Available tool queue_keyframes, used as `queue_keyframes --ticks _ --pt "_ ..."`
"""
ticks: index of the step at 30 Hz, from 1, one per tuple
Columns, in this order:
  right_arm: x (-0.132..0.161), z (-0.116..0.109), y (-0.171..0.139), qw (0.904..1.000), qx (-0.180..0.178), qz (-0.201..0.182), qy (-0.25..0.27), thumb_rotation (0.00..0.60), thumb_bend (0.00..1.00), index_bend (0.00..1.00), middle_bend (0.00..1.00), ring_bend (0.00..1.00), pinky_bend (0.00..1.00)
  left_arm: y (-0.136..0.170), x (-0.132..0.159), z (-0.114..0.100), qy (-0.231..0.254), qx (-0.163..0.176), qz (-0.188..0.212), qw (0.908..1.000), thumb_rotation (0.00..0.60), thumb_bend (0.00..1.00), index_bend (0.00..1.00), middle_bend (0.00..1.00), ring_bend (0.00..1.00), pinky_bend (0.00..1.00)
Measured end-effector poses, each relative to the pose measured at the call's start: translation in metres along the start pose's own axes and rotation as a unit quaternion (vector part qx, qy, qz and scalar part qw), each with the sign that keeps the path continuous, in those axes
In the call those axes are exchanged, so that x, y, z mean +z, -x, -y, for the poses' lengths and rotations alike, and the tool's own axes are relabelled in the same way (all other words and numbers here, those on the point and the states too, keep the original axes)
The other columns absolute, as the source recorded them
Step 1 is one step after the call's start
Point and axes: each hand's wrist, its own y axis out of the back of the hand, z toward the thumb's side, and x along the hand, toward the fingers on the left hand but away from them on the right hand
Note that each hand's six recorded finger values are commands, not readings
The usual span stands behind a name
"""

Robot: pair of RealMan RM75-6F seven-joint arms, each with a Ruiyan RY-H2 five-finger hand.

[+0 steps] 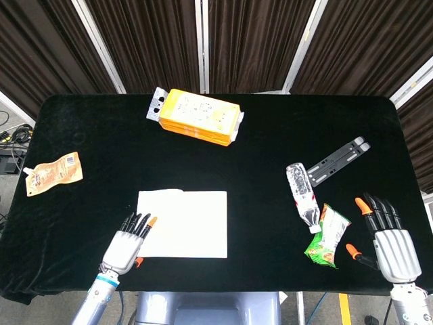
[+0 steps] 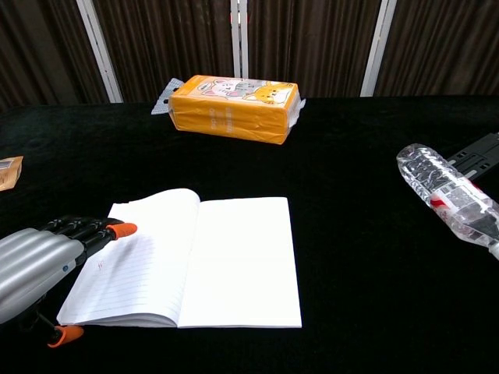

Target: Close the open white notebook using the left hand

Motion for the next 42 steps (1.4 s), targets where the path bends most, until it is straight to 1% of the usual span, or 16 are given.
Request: queue_keyframes --ticks 2,3,5,8,10,12,15,20,28,35,38,40,42 --pt "0.000 0.000 0.000 1.0000 0.000 0.000 0.001 0.600 0.07 0.00 0.00 0.00 0.00 -0.002 0.001 0.001 -0.001 0.000 -0.001 1.0000 0.600 0.20 0.00 0.00 0.00 0.00" --pt "0.000 0.000 0.000 1.0000 0.000 -0.001 0.001 0.600 0.07 0.00 0.00 0.00 0.00 -0.003 0.001 0.002 -0.001 -0.001 -0.002 1.0000 0.600 0.22 0.00 0.00 0.00 0.00" --pt "0.000 0.000 0.000 1.0000 0.001 -0.001 0.000 0.600 0.07 0.00 0.00 0.00 0.00 -0.005 0.001 0.004 -0.002 -0.002 -0.003 1.0000 0.600 0.30 0.00 0.00 0.00 0.00" --pt "0.001 0.000 0.000 1.0000 0.001 -0.002 0.000 0.600 0.07 0.00 0.00 0.00 0.00 -0.006 0.002 0.005 -0.003 -0.002 -0.003 1.0000 0.600 0.45 0.00 0.00 0.00 0.00" --pt "0.001 0.000 0.000 1.0000 0.001 -0.002 0.001 0.600 0.07 0.00 0.00 0.00 0.00 -0.006 0.003 0.003 -0.003 0.003 -0.001 1.0000 0.600 0.52 0.00 0.00 0.00 0.00" --pt "0.001 0.000 0.000 1.0000 0.000 -0.001 0.001 0.600 0.07 0.00 0.00 0.00 0.00 -0.006 0.003 0.001 -0.004 0.009 0.000 0.9999 0.600 0.56 0.00 0.00 0.00 0.00" --pt "0.001 -0.001 0.000 1.0000 0.000 -0.002 0.001 0.600 0.07 0.00 0.00 0.00 0.00 -0.005 0.002 -0.002 -0.005 0.019 0.001 0.9998 0.600 0.58 0.00 0.00 0.00 0.00" --pt "0.001 -0.001 -0.001 1.0000 -0.001 -0.003 0.002 0.600 0.07 0.00 0.00 0.00 0.00 -0.004 0.001 -0.009 0.000 0.034 0.001 0.9994 0.600 0.59 0.00 0.00 0.00 0.00" --pt "0.002 0.001 -0.001 1.0000 0.002 -0.003 0.001 0.600 0.07 0.00 0.00 0.00 0.00 -0.005 0.000 -0.029 0.009 0.060 0.003 0.9982 0.600 0.59 0.00 0.00 0.00 0.00" --pt "0.002 0.001 -0.002 1.0000 0.004 -0.004 0.001 0.600 0.07 0.00 0.00 0.00 0.00 -0.016 -0.004 -0.048 0.009 0.086 -0.004 0.9963 0.600 0.58 0.00 0.00 0.00 0.00" --pt "0.002 0.002 -0.001 1.0000 0.006 -0.004 0.000 0.600 0.07 0.00 0.00 0.00 0.00 -0.025 -0.003 -0.062 0.005 0.105 -0.004 0.9945 0.600 0.53 0.00 0.00 0.00 0.00" --pt "0.002 0.002 -0.001 1.0000 0.006 -0.003 0.000 0.600 0.07 0.00 0.00 0.00 0.00 -0.030 -0.001 -0.071 -0.002 0.116 0.000 0.9932 0.600 0.46 0.00 0.00 0.00 0.00" --pt "0.001 0.002 0.000 1.0000 0.006 -0.003 0.000 0.600 0.07 0.00 0.00 0.00 0.00 -0.034 0.003 -0.078 -0.010 0.128 0.004 0.9917 0.600 0.42 0.00 0.00 0.00 0.00"
